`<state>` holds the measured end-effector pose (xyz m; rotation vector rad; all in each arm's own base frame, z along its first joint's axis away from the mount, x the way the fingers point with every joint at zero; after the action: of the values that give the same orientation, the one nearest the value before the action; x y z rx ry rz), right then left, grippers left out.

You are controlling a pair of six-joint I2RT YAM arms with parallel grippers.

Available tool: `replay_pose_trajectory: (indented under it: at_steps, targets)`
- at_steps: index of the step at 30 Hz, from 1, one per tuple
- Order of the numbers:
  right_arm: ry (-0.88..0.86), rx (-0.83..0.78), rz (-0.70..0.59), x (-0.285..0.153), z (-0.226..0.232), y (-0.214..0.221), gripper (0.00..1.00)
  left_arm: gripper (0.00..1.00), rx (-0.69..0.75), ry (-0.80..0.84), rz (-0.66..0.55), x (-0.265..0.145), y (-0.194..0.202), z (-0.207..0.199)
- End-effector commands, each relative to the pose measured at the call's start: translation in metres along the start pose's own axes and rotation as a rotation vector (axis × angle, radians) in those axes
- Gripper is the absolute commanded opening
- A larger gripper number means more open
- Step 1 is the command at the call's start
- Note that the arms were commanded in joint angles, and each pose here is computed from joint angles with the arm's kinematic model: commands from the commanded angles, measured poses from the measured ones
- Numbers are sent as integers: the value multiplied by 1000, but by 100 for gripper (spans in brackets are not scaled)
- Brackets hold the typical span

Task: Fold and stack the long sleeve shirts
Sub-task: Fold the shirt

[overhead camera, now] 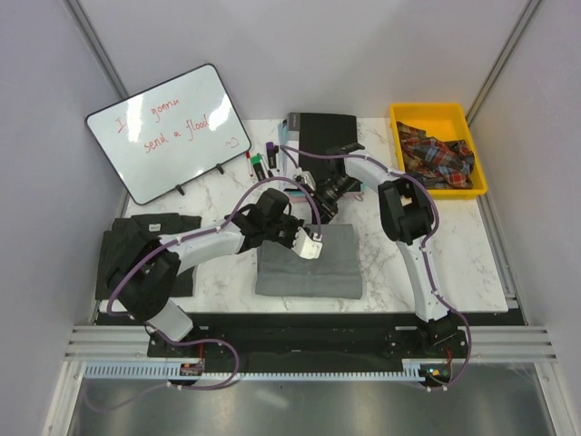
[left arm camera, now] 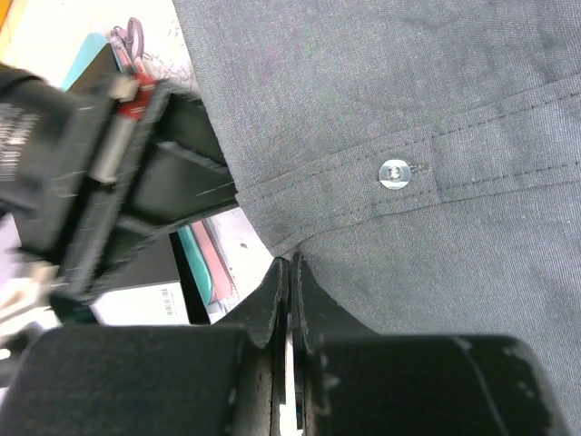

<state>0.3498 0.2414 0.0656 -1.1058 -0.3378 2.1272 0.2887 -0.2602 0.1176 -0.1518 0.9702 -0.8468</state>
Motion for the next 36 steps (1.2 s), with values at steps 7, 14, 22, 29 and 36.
replay_pose_trajectory:
  at_steps: [7, 14, 22, 29, 36]
  targets:
    - [-3, 45, 93, 29, -13, 27, 29, 2, 47, -41, 20, -31, -8, 19]
    - [5, 39, 87, 26, -12, 24, 29, 2, 33, -23, 74, -13, 25, 8]
    - [55, 0, 57, 11, -12, 3, 35, 2, 59, 3, 53, 10, 43, -6]
    - [187, -81, 34, -25, -8, -26, 49, 5, 107, -3, 41, 19, 39, -10]
    - [350, -67, -65, -85, -14, -53, 67, 37, 126, -94, 38, -1, 17, 23]
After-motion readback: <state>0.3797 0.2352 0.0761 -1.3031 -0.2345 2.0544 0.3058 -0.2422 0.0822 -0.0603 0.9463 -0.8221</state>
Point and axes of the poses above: each gripper's point midway between its finger pads, its own x axis out along the fingers, its own z axis along the line the jaws close on, y = z × x, the point moved 5 cm from there along -x, back along the fingers, and after that the axes turned 5 degrees about -x, right-handed, at the moved point
